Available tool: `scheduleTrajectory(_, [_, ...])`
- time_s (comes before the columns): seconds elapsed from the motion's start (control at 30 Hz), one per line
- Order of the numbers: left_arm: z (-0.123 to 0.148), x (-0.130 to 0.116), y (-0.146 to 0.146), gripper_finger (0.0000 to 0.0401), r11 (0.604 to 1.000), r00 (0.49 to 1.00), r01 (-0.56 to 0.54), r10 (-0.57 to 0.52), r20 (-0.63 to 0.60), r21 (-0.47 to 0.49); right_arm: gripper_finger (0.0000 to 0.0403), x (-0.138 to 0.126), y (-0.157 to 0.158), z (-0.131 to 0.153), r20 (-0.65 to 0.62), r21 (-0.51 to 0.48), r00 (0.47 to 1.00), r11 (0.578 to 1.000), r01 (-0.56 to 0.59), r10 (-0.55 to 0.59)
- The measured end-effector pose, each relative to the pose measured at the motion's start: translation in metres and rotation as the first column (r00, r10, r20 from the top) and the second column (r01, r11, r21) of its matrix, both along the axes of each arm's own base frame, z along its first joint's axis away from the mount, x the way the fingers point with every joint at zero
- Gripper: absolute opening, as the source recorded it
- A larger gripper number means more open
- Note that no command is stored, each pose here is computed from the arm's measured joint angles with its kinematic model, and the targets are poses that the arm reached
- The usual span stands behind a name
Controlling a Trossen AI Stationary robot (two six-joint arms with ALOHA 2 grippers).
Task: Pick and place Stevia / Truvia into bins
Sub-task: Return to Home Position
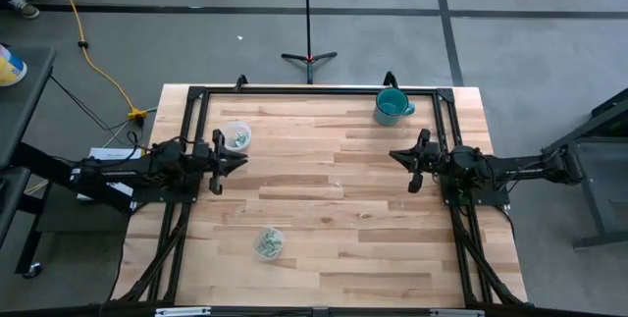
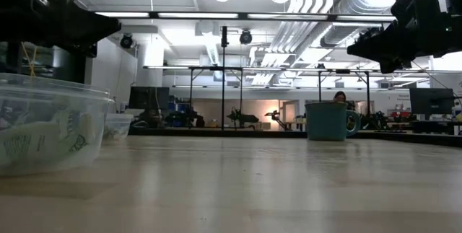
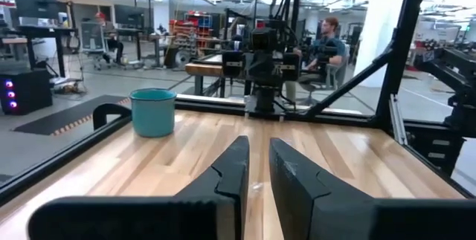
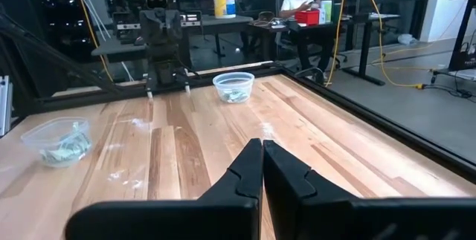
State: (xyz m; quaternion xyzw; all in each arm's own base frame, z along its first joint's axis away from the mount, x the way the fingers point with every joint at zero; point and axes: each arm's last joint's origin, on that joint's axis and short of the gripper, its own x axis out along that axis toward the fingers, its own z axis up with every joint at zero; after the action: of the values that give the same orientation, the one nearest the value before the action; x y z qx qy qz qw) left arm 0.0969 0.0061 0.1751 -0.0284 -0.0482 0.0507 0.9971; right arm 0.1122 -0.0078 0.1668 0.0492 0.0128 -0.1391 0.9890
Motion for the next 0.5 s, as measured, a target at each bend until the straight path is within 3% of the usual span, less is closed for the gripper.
scheduleTrajectory(0.5, [-0.0069,0.0004,0.0,0.0092,1.0,0.997,0.001,-0.001,-0.071,-0.004,0.0002,0.0,0.0,0.0,-0.001,-0.001,1.0,1.0,0.0,0.0])
